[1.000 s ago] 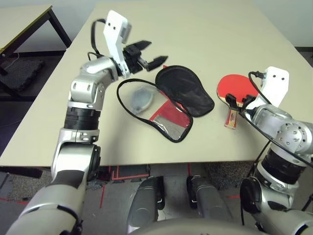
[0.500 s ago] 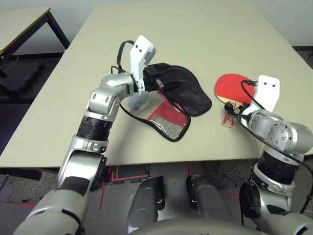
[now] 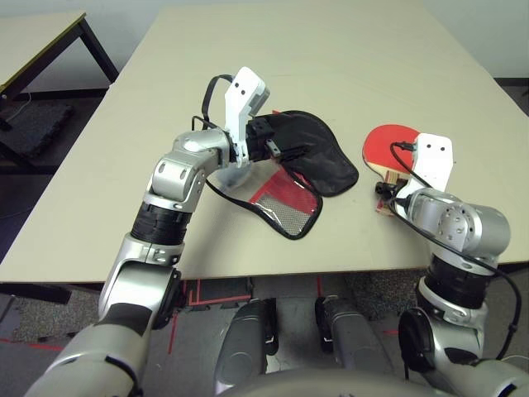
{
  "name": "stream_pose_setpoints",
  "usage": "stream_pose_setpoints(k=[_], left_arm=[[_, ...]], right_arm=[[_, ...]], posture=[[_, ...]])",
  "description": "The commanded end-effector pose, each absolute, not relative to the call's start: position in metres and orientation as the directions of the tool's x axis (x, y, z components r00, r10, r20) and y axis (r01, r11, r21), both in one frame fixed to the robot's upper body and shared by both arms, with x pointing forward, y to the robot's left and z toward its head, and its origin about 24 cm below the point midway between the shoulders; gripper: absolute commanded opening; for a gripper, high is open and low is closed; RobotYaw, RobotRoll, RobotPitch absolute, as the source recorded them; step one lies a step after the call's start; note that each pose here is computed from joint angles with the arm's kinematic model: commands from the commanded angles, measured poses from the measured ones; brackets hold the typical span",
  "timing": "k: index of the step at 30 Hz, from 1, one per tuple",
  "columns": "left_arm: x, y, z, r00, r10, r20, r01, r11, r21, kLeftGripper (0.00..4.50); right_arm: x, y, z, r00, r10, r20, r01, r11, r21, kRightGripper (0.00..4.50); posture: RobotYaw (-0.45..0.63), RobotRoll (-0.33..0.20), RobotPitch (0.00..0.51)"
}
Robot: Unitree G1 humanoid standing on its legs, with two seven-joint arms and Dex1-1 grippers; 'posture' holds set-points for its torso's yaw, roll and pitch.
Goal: Store the ping-pong paddle in its case and zip it.
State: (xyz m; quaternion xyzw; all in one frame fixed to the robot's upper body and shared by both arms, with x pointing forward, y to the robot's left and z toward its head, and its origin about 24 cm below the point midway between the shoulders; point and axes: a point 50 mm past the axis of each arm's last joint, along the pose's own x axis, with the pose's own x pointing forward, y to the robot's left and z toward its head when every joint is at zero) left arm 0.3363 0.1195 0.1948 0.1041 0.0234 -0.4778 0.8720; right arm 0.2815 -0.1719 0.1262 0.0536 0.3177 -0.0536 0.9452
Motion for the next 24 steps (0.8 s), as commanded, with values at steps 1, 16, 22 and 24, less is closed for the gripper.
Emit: stream_pose_setpoints(k=[1,16,22,24], left_arm=[[0.334,0.120,0.193,0.544,-0.827,-0.139,0.837,0.526,0.149,4.50],[0.337,0.123,0.197,0.560,-0.820,-0.116,0.826,0.543,0.148,4.50],[0.340,0.123,0.199,0.559,-0.821,-0.117,0.826,0.541,0.156,4.50],[0.340,0.124,0.201,0.561,-0.820,-0.114,0.824,0.542,0.163,4.50]], right_arm=[[0.281,-0.176,0.118,0.768,-0.098,-0.633,0.164,0.985,0.047,1.13],[0.320,-0.182,0.186,0.933,-0.064,-0.353,0.074,0.997,0.013,1.13],[0.332,-0.151,0.189,0.904,0.153,-0.400,-0.178,0.984,-0.026,1.13],[0.333,-0.138,0.184,0.863,0.231,-0.449,-0.279,0.959,-0.043,1.13]], posture=[[-0.09,0.000,0.148],[-0.10,0.000,0.132],[-0.10,0.000,0.126],[-0.10,0.000,0.126]])
